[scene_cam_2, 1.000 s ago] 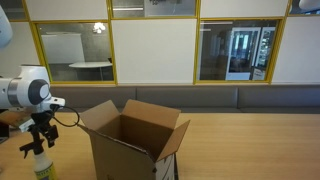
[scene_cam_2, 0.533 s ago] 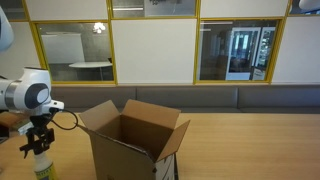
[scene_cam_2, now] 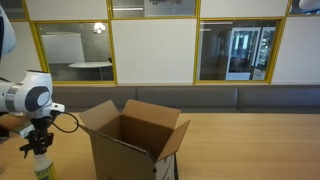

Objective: Pick up the objects from the table and put them in the box.

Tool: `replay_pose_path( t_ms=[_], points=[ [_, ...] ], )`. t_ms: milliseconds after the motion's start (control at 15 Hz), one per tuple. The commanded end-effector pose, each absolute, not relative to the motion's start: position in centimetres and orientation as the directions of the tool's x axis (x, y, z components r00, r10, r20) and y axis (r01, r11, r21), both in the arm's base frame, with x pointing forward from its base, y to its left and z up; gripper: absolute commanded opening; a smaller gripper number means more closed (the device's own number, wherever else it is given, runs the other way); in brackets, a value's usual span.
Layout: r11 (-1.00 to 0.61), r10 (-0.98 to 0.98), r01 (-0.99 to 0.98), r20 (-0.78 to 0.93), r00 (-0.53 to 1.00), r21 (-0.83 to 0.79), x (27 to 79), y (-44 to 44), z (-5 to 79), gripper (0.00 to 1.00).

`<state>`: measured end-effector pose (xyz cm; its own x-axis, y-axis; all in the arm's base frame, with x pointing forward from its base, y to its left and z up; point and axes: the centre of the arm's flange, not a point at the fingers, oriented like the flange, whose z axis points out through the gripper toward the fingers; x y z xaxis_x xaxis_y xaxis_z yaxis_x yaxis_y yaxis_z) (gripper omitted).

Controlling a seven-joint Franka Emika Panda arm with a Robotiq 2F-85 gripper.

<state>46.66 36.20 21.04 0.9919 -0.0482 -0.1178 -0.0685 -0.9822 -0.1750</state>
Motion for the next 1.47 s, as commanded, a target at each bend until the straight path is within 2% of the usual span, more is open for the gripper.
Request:
replay_pose_path(
  t_ms=[0, 200, 267, 667, 1400],
  points=[
    [-0.978, -0.039, -0.059, -0.106, 0.994, -0.202, 47.3, 36.2, 21.3, 0.35],
    [-0.978, -0.037, -0.056, -0.1, 0.994, -0.199, 47.3, 36.0, 21.4, 0.14],
    [-0.979, -0.038, -0.057, -0.098, 0.994, -0.198, 47.3, 35.8, 21.5, 0.2],
    [-0.983, -0.082, -0.092, -0.067, 0.994, -0.16, 48.1, 32.7, 23.2, 0.19],
    [-0.993, -0.105, -0.107, 0.047, 0.993, 0.04, 53.4, 24.5, 31.8, 0.18]
  ],
)
